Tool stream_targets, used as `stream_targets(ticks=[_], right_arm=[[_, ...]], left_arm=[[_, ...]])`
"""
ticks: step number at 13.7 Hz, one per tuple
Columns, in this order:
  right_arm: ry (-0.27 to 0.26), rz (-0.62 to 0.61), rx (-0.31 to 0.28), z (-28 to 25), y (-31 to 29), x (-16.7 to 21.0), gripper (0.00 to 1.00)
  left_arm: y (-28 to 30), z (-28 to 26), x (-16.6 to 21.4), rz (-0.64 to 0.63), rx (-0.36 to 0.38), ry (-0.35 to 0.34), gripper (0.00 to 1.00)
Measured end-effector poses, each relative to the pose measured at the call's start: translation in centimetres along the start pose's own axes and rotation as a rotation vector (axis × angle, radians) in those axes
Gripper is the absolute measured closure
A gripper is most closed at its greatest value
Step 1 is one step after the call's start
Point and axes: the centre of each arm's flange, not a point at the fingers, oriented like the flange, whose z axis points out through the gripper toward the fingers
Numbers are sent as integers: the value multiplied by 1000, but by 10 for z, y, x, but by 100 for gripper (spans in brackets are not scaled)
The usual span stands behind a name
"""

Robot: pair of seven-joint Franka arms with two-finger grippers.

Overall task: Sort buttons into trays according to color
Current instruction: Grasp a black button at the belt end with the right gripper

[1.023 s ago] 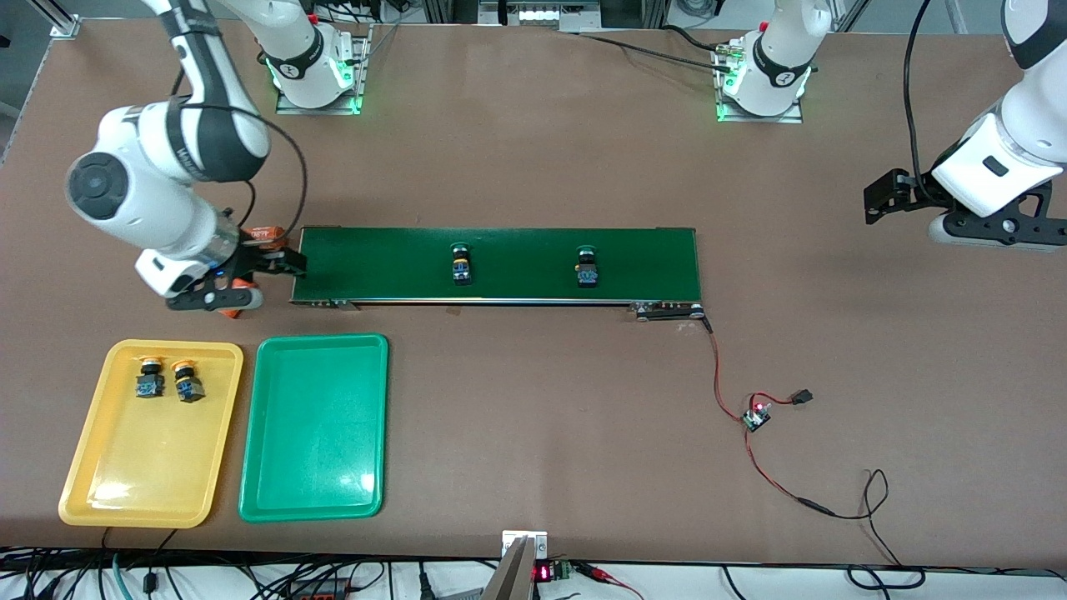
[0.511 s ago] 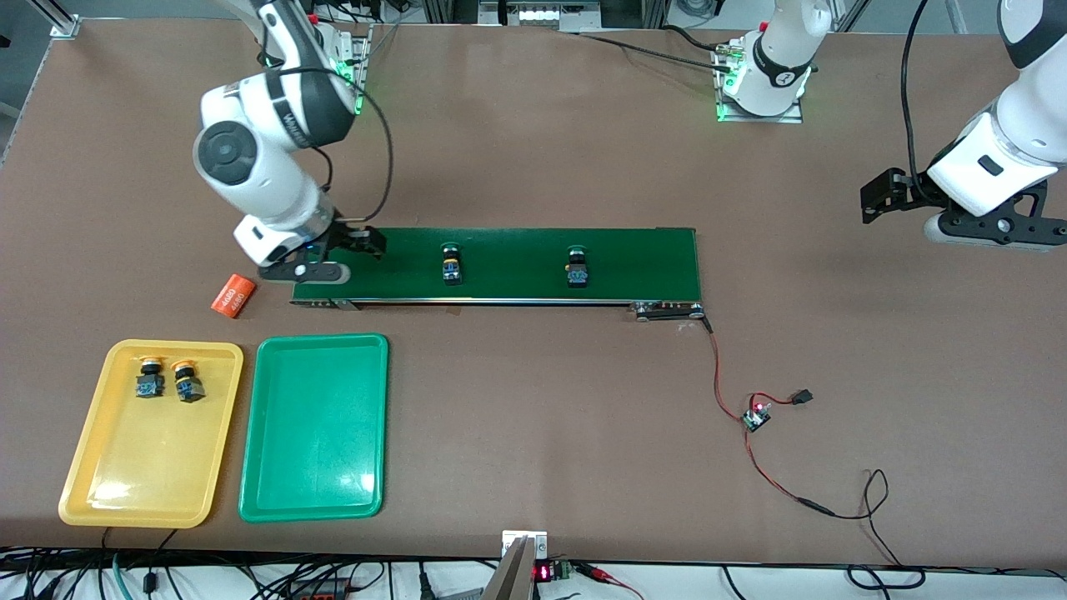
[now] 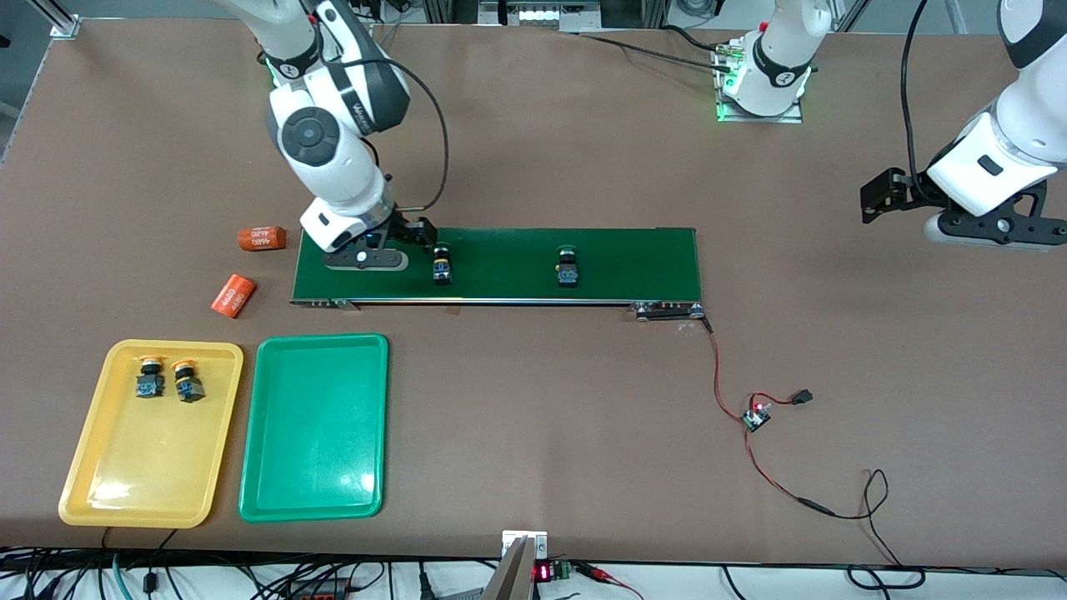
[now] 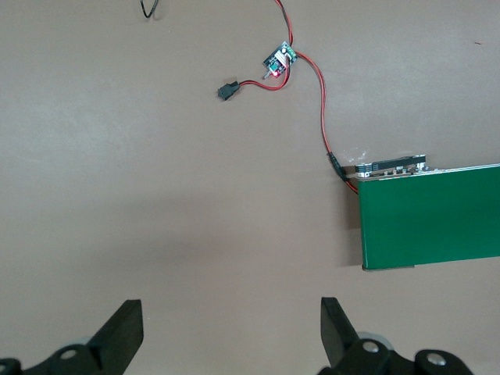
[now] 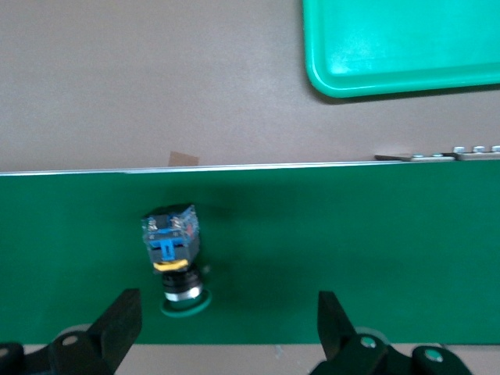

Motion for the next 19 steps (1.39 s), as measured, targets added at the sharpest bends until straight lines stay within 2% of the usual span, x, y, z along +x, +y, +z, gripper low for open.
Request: stream_targets(ticks=[8,11,12,13,18,19], right_arm=[[30,-4,7,40,-9,5,0],[37,-26,-11,61,-9,6,0],[37,-35,-20,67,-8,7,7],[36,-42,-28,72,-7,7,7],[40,-42,-35,75,-4,10,63],[45,-41,-33,73,-4,12,67]], left_arm=[[1,0,-1,-1,-12,-6,0],[1,1,-1,0,-13,-11,0],[1,1,-1,-1,-13,-13,0],[1,1,-2,0,-13,-15,0],[2,1,-2,0,-13,-16,0],[2,1,-2,0,-13,-16,0]])
